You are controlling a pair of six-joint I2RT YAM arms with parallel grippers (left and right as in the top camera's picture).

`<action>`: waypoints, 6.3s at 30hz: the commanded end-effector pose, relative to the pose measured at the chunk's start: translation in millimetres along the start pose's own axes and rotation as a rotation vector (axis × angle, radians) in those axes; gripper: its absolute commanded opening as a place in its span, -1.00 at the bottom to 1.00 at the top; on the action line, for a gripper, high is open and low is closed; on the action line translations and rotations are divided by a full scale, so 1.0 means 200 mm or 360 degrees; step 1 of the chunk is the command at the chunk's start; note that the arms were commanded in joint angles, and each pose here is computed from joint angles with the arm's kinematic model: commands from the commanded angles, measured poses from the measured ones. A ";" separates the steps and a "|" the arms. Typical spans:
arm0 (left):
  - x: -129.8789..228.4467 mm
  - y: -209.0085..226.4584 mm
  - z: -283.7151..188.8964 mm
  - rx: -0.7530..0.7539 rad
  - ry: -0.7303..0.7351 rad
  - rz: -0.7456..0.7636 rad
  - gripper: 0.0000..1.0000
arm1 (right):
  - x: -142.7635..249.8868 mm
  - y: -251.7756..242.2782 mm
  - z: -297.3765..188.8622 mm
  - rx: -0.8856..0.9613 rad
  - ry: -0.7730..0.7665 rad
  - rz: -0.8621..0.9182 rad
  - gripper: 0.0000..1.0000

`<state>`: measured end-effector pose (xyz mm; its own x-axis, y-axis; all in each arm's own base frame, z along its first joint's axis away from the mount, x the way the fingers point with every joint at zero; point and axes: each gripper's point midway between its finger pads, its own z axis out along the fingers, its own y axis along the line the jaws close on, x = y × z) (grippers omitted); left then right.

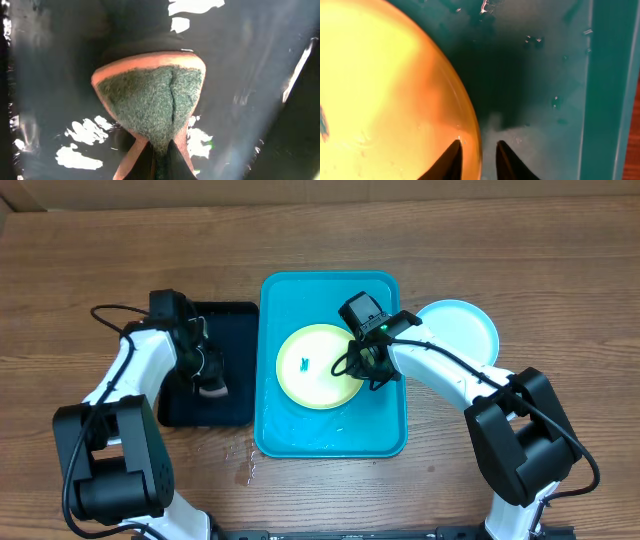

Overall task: Clean dirty plates on tray and stack at the side
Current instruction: 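Lift the sponge with the left gripper and carry it over the yellow plate, then scrub the yellow plate with the sponge while the right gripper pins its rim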

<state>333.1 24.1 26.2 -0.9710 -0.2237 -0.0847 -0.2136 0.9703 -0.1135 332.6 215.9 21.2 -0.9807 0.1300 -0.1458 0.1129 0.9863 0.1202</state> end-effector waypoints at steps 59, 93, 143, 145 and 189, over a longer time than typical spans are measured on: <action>-0.08 -0.90 -0.45 0.0297 -0.0237 0.0684 -0.91 | 0.08 0.14 0.04 -0.0255 0.0110 0.0068 -0.92; 0.00 -0.85 -0.18 0.0180 0.0051 0.0617 -0.92 | 0.06 0.14 0.04 -0.0255 0.0087 0.0067 -0.90; -0.11 -1.01 -0.26 0.0603 -0.0045 0.0420 -0.92 | 0.07 0.14 0.04 -0.0248 0.0096 0.0068 -0.92; -0.11 -0.91 -0.21 0.0389 -0.0047 0.0409 -0.92 | 0.07 0.14 0.04 -0.0248 0.0095 0.0068 -0.92; -0.02 -1.05 -0.25 0.0546 0.0014 0.0636 -0.92 | 0.07 0.14 0.04 -0.0247 0.0096 0.0067 -0.91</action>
<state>369.0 -195.1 105.6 -0.9771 0.1463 -0.1545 0.2073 0.8182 -0.5363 325.2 243.4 15.6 -0.9829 0.1661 -0.0793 0.1386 0.9513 0.2754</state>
